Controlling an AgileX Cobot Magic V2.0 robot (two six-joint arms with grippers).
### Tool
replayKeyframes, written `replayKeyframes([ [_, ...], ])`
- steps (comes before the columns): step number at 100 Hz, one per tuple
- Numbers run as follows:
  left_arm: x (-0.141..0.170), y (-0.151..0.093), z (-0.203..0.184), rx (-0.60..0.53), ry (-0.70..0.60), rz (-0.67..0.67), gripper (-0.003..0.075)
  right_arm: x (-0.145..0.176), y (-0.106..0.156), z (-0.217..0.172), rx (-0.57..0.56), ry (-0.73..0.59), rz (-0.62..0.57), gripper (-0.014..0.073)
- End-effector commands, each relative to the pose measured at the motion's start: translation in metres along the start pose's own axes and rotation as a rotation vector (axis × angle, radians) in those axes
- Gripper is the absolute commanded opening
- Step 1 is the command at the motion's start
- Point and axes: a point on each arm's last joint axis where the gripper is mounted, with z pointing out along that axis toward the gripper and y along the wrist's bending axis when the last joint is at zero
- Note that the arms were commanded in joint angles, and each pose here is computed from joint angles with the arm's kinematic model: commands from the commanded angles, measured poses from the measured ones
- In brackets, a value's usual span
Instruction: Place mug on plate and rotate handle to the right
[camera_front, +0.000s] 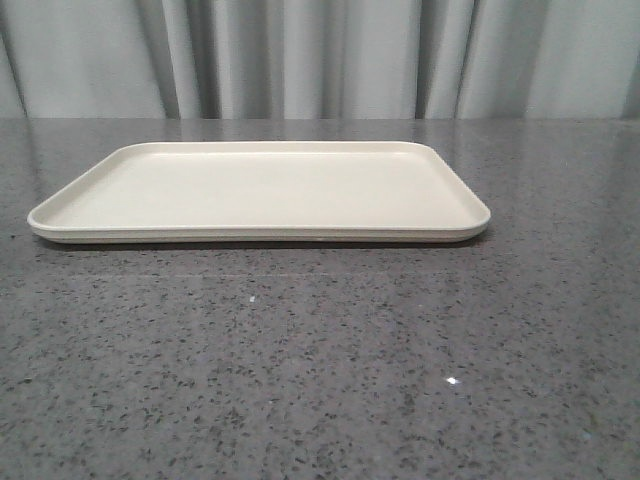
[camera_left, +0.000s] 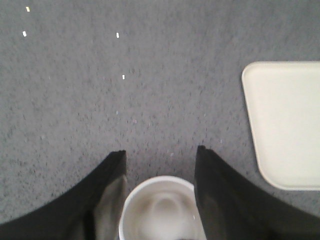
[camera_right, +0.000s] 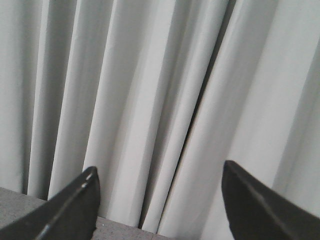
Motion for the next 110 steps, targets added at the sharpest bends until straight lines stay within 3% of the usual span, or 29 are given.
replayKeyframes([
  [1,-0.007,0.001,0.005,-0.013,0.027,0.012,0.0311,-0.012,-0.004,0.001,0.033,-0.046,-0.008,0.0518],
  [15,-0.005,0.002,0.018,-0.022,0.119,0.020,0.0311,-0.012,-0.004,0.001,0.031,-0.045,-0.008,0.0518],
  [41,-0.003,0.003,0.022,-0.034,0.134,0.029,0.0311,-0.012,-0.003,0.001,0.027,-0.043,-0.008,0.0518],
  [80,0.030,0.010,0.057,-0.083,0.304,0.069,0.0311,-0.012,-0.003,0.001,0.021,-0.039,-0.008,0.0518],
  [110,0.033,0.012,0.060,-0.103,0.321,0.077,0.0311,-0.010,0.000,0.001,-0.006,-0.024,-0.008,0.0518],
])
